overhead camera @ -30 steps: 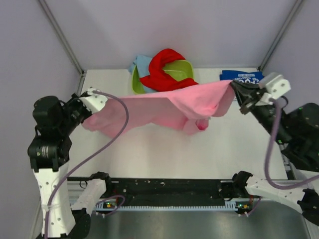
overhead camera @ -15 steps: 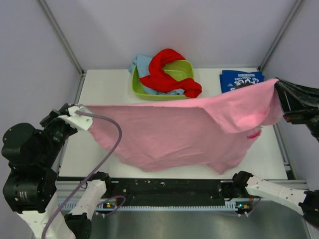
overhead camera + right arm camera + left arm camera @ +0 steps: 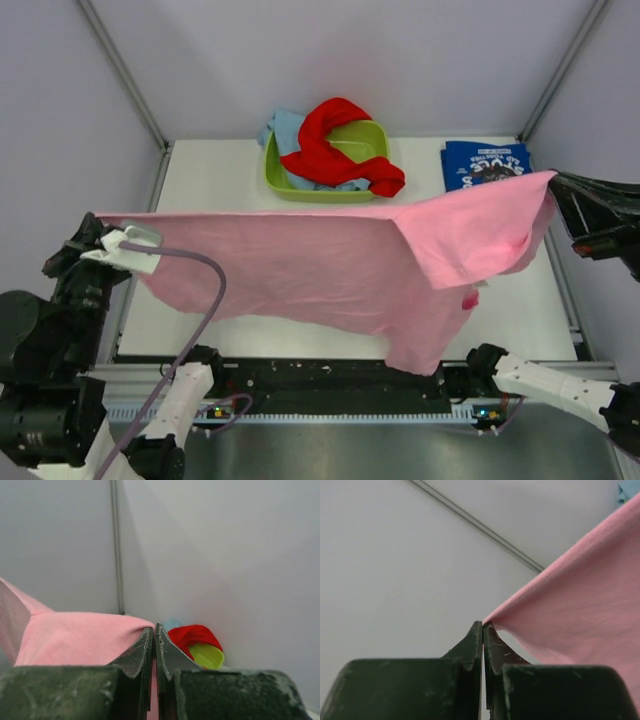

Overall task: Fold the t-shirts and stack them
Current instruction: Flatten out the tshirt

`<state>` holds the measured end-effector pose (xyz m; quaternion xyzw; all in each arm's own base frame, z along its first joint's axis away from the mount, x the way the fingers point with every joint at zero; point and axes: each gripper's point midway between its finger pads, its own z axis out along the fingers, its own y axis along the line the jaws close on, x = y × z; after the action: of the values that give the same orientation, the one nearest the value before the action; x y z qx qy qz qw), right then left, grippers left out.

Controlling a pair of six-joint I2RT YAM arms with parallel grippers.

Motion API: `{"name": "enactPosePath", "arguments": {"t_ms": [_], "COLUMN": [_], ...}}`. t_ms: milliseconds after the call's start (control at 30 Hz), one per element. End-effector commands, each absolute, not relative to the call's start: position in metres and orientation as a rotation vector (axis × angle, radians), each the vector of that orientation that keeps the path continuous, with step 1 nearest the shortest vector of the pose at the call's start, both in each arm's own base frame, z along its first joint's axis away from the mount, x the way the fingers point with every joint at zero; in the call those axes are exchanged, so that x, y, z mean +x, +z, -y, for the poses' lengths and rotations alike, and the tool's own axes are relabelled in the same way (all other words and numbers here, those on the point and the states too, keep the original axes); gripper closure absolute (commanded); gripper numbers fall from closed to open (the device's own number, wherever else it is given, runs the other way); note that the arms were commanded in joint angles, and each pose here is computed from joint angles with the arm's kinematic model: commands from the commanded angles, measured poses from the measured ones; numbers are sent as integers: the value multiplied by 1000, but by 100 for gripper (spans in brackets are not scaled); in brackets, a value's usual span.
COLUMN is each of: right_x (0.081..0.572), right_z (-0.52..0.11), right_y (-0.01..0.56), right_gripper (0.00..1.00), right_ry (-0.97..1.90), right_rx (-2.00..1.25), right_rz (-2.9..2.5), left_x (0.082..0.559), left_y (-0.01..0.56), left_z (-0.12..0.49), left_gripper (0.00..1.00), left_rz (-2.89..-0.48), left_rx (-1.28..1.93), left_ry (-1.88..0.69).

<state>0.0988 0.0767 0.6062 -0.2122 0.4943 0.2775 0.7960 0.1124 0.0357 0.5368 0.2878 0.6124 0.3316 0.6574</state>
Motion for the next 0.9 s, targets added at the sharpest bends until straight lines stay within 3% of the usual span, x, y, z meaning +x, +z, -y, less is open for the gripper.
{"name": "enactPosePath", "arguments": {"t_ms": [0,200,500,667,867], "right_x": [153,244,414,469,499], "right_z": [-80,-112,-109,-93,-79], "right_y": [575,512,360,301,261], "right_gripper": [100,100,100,100,100], "right_ry": [399,15,70,43,69], "right_rx": [-353,-419,-292,-232,-203], "right_rz": [-1224,-1427,-1682,-1779,-1849], "left_x": [159,247,388,447,480], "left_y": [503,435,296,240,216], "left_z": [-48,-48,-18,-21,-17], "left_gripper": [100,100,100,100,100], "left_rz": [-1519,-1663,-1784,-1844,-1858], "left_rx": [603,655,779,791,796], "left_ry": [739,668,414,422,383]}}
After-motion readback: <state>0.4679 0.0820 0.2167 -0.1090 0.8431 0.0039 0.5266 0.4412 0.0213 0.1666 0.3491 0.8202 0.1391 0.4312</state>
